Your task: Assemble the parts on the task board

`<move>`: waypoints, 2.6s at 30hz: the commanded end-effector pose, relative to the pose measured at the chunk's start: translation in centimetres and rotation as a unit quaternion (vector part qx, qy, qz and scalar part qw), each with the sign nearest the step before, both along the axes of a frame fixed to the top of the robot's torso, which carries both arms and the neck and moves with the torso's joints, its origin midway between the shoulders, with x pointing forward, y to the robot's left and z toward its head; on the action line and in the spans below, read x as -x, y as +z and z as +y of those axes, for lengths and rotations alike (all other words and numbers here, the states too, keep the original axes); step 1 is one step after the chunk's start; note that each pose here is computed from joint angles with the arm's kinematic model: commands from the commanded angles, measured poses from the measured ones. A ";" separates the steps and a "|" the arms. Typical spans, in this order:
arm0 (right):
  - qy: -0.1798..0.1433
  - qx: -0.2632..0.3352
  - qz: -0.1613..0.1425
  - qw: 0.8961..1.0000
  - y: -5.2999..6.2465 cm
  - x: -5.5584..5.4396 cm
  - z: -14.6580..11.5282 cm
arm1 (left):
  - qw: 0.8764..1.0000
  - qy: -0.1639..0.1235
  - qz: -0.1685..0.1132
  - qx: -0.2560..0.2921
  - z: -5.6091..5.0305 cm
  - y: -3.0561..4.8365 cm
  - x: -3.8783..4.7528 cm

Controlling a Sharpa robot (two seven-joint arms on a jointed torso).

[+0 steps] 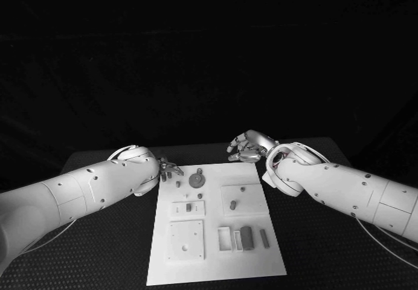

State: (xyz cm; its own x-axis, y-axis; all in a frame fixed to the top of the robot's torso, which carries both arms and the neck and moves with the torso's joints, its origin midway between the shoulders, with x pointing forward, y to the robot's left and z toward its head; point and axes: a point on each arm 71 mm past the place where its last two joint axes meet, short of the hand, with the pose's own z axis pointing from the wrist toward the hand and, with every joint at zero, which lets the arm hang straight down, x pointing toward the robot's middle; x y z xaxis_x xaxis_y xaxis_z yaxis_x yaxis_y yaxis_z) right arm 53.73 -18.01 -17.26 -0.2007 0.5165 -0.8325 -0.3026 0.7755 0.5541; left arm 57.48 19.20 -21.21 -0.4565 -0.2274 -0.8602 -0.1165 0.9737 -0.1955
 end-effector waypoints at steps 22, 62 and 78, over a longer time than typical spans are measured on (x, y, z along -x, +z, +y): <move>0.007 0.001 -0.001 1.000 0.1 0.1 0.4 | 0.999 -0.025 0.033 -0.002 -0.8 -1.61 0.07; 0.008 0.001 -0.001 1.000 0.1 0.1 0.4 | 0.999 -0.030 0.040 0.001 -1.3 -2.30 0.08; 0.008 0.002 0.000 1.000 0.1 0.1 0.3 | 0.999 -0.031 0.041 0.001 -1.3 -2.50 0.01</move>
State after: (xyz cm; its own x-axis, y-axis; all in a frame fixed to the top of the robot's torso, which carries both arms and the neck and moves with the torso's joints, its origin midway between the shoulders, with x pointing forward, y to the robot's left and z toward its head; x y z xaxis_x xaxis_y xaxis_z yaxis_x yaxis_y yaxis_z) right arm 53.68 -17.81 -17.24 -0.2030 0.5169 -0.8316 -0.3057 0.7734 0.5554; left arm 57.51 18.06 -23.64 -0.5287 -0.2072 -0.8231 -0.0886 0.9779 -0.1892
